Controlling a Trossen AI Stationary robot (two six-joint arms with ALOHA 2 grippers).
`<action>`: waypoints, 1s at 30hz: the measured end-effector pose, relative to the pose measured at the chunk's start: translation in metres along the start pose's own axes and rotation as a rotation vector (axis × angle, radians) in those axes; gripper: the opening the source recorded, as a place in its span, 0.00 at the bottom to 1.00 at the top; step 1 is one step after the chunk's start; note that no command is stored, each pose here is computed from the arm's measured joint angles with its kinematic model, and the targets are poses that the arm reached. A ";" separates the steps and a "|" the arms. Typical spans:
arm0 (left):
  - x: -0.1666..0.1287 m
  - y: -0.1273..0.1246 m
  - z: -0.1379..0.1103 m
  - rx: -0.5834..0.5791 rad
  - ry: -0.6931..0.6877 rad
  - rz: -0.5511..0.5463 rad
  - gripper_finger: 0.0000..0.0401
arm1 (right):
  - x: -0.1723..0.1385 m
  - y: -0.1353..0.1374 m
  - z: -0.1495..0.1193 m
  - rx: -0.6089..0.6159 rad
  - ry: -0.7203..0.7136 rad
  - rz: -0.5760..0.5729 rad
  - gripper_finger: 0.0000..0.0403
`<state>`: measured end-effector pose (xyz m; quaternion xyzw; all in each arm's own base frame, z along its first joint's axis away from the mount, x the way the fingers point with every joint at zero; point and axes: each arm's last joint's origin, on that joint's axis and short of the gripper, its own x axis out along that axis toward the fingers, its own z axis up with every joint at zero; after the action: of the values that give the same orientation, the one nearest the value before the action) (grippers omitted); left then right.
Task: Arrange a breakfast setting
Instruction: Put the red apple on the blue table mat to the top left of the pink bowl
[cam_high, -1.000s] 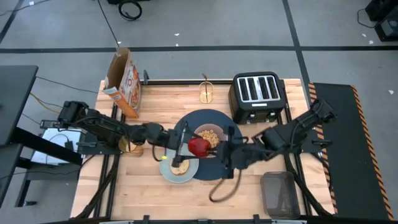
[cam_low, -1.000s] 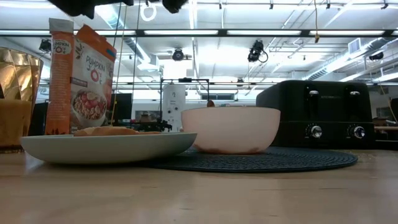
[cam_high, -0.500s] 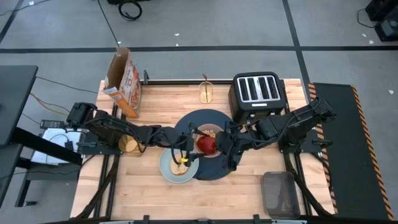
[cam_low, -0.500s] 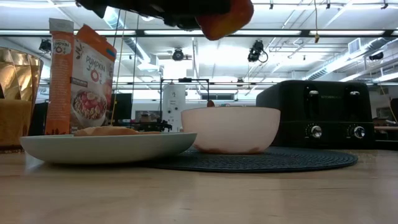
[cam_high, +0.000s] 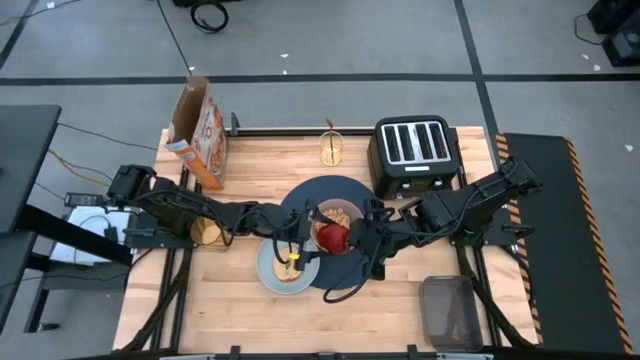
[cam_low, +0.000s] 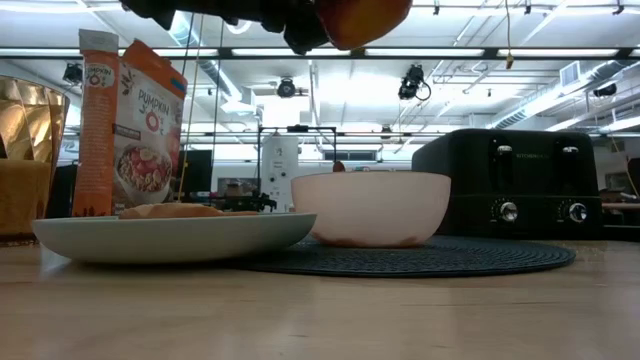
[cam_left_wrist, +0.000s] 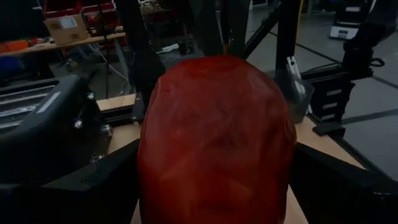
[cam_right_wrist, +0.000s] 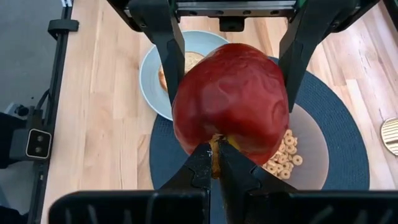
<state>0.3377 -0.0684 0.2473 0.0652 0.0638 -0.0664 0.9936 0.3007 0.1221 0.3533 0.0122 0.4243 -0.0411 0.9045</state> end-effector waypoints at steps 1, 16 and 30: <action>0.000 0.000 0.000 -0.008 -0.001 -0.003 0.89 | 0.000 0.000 0.000 0.000 0.000 0.000 0.04; 0.000 0.000 0.005 -0.024 -0.041 -0.027 0.89 | -0.012 0.011 -0.005 -0.036 -0.060 -0.061 0.04; -0.002 -0.001 0.020 -0.050 -0.206 -0.122 0.88 | -0.044 0.023 -0.009 -0.074 -0.199 -0.057 0.04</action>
<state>0.3376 -0.0721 0.2676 0.0294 -0.0330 -0.1313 0.9904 0.2682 0.1486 0.3811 -0.0376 0.3338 -0.0520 0.9405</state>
